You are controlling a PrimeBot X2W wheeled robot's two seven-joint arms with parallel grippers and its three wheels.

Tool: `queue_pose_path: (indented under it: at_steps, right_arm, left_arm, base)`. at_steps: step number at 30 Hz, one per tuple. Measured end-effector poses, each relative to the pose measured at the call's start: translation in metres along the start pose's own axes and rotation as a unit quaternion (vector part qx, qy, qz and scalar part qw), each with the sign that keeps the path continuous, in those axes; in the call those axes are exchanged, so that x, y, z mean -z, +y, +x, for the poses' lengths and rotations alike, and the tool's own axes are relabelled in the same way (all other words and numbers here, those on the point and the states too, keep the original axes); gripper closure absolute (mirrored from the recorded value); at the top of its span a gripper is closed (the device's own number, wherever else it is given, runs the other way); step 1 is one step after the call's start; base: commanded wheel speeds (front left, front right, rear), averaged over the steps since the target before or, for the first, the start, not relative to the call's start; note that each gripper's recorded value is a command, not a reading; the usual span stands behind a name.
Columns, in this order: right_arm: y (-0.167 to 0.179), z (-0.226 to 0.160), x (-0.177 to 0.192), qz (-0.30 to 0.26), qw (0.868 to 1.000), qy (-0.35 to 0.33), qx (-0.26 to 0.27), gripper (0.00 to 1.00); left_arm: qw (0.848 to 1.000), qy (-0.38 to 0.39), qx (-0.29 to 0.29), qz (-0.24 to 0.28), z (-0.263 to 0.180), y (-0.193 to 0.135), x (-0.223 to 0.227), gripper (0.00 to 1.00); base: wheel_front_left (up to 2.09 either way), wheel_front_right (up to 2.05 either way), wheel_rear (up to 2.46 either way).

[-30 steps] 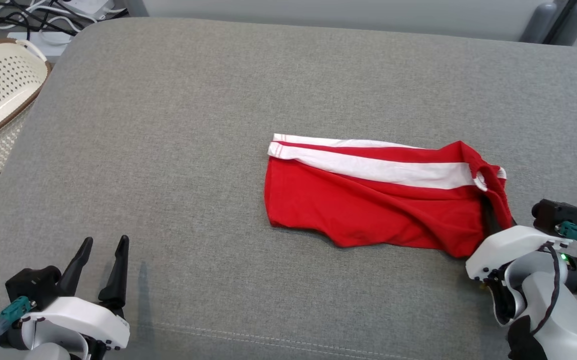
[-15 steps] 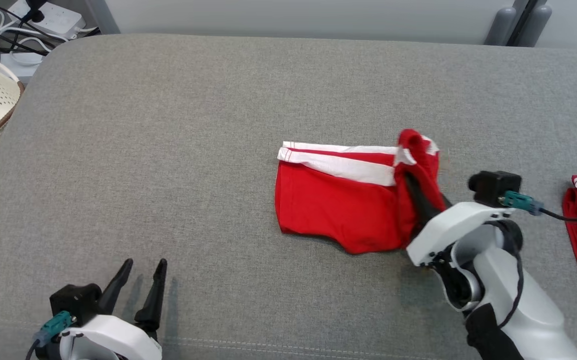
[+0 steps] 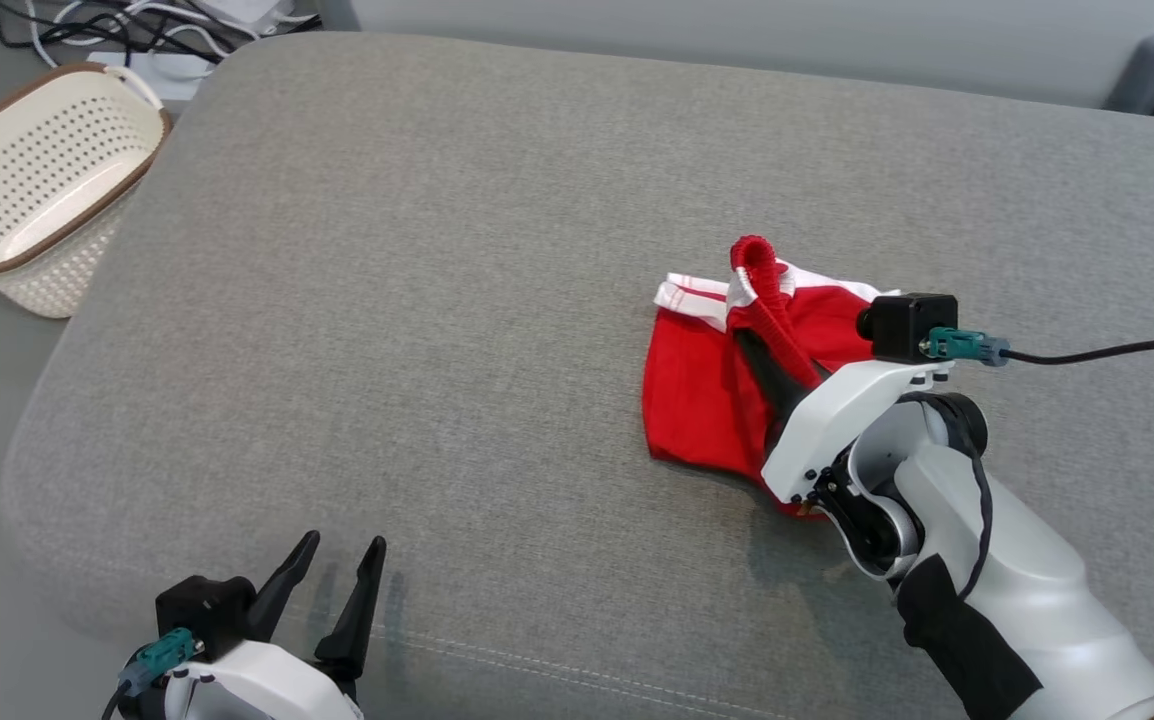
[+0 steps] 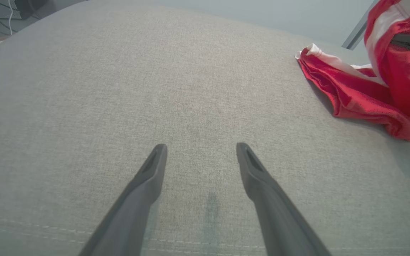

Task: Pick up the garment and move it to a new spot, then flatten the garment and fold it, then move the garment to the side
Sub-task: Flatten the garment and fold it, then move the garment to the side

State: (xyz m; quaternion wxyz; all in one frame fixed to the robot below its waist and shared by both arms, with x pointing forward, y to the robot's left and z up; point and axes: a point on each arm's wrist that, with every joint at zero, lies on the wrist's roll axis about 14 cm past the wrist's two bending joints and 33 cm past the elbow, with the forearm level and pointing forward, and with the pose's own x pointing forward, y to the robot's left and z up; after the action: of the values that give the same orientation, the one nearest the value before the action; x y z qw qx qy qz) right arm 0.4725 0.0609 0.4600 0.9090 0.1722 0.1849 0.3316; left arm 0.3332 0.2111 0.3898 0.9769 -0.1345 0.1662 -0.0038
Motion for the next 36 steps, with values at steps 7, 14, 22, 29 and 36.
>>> queue_pose_path:
  at_steps: [7,14,22,29,36]
  right_arm:
    - [0.003,0.025,0.013,-0.013,1.0,0.028,-0.003,0.0]
    - [0.022,0.04,-0.022,-0.002,0.999,-0.021,-0.029,0.0]
    - [-0.022,0.022,-0.097,0.058,0.986,-0.15,0.036,0.0]
    - [-0.091,-0.03,0.001,0.105,0.98,-0.087,0.147,0.0]
    - [-0.073,-0.031,0.026,0.142,0.979,-0.074,0.125,0.0]
  left_arm:
    - [1.0,0.004,-0.028,-0.01,-0.019,0.014,0.006,0.0]
    - [0.999,-0.001,-0.047,-0.016,-0.021,0.026,0.003,0.0]
    - [0.999,-0.025,-0.019,-0.013,-0.004,0.009,-0.013,0.0]
    - [1.0,-0.025,0.001,-0.009,0.006,-0.003,-0.015,0.0]
    - [1.0,-0.018,0.004,-0.003,0.005,-0.002,-0.012,0.0]
  base:
    - [0.0,0.0,0.0]
    - [0.0,0.0,0.0]
    - [0.0,0.0,0.0]
    - [0.0,0.0,0.0]
    - [0.0,0.0,0.0]
